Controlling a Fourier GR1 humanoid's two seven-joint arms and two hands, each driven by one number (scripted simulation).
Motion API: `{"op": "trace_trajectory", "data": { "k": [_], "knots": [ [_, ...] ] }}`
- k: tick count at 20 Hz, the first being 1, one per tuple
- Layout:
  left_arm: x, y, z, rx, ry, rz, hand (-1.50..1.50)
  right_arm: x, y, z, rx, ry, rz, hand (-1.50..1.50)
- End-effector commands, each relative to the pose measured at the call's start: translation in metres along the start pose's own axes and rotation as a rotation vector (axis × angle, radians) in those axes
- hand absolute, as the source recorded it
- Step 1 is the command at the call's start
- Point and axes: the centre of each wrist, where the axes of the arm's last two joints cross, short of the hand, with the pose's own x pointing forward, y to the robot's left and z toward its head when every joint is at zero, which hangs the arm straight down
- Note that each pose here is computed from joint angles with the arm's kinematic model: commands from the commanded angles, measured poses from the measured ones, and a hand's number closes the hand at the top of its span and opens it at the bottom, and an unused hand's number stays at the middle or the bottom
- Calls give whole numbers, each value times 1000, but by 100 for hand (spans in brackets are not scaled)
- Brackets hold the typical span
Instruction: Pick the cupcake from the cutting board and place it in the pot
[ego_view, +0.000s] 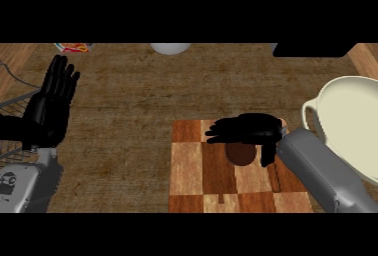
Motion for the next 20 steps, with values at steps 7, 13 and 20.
{"op": "trace_trajectory", "data": {
  "k": [7, 13, 20],
  "knots": [
    [8, -15, -8, -11, 3, -3, 0, 7, 27, -24, 90, -167, 36, 150],
    [6, 2, -1, 9, -4, 3, 0, 26, 35, -38, -1, -224, 70, 150],
    [-17, -5, 15, 4, -11, -3, 0, 25, 28, -13, -93, -166, 121, 150]
  ]
}}
